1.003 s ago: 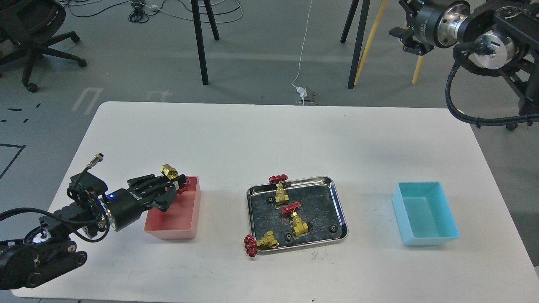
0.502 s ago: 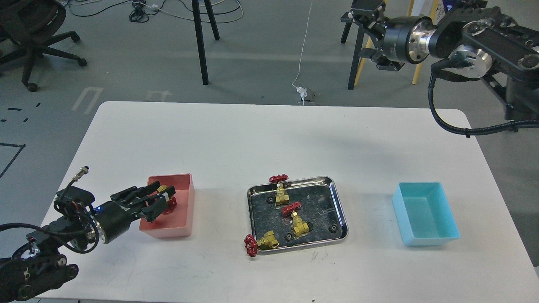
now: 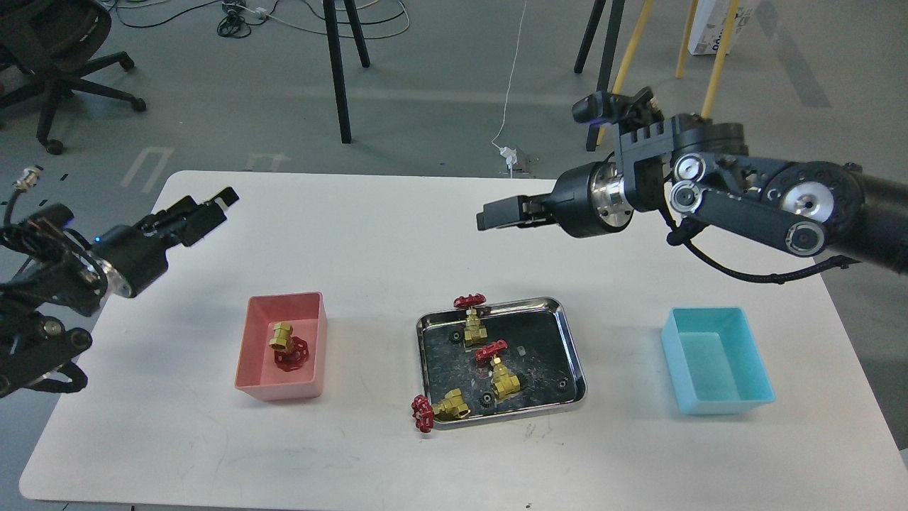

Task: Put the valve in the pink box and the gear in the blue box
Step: 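Open the left gripper, withdraw it, and move the right arm over the tray, then lower the right gripper onto a small dark gear in the tray and grasp it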

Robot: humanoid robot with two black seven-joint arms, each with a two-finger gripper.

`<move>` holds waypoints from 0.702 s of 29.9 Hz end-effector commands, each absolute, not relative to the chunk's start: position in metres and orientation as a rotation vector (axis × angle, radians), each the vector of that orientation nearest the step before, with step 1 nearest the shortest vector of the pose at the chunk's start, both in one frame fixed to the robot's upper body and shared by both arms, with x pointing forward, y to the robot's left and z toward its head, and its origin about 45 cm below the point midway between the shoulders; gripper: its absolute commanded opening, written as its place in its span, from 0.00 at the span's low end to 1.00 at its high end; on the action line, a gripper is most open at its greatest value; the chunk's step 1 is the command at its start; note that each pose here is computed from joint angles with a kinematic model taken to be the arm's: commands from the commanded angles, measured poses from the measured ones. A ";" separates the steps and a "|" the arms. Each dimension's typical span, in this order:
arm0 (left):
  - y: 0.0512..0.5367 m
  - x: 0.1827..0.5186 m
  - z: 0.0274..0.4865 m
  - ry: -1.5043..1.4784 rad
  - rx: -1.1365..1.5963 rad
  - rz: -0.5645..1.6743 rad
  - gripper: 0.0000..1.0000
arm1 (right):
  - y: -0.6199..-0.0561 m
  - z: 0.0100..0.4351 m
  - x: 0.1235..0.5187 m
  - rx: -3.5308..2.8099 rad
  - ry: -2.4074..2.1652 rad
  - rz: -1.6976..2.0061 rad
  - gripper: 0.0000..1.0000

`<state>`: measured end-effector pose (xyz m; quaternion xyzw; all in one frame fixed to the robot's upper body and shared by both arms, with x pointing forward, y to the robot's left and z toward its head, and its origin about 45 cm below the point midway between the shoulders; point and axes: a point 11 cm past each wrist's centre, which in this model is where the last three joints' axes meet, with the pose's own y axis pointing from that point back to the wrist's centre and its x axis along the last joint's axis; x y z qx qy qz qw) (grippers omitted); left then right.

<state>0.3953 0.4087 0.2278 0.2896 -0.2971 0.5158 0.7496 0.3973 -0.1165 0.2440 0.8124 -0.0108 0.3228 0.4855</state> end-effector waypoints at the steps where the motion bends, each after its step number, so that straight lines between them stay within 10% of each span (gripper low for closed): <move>1: 0.420 0.426 0.307 -0.579 0.373 1.253 1.00 | -0.110 0.224 0.383 1.869 0.151 0.862 0.99; 11: 0.471 0.459 0.470 -0.685 0.035 1.474 1.00 | -0.112 0.170 0.349 1.676 0.465 0.931 0.97; 21: 0.490 0.458 0.497 -0.711 0.011 1.526 1.00 | -0.141 0.147 0.347 1.565 0.538 0.929 0.86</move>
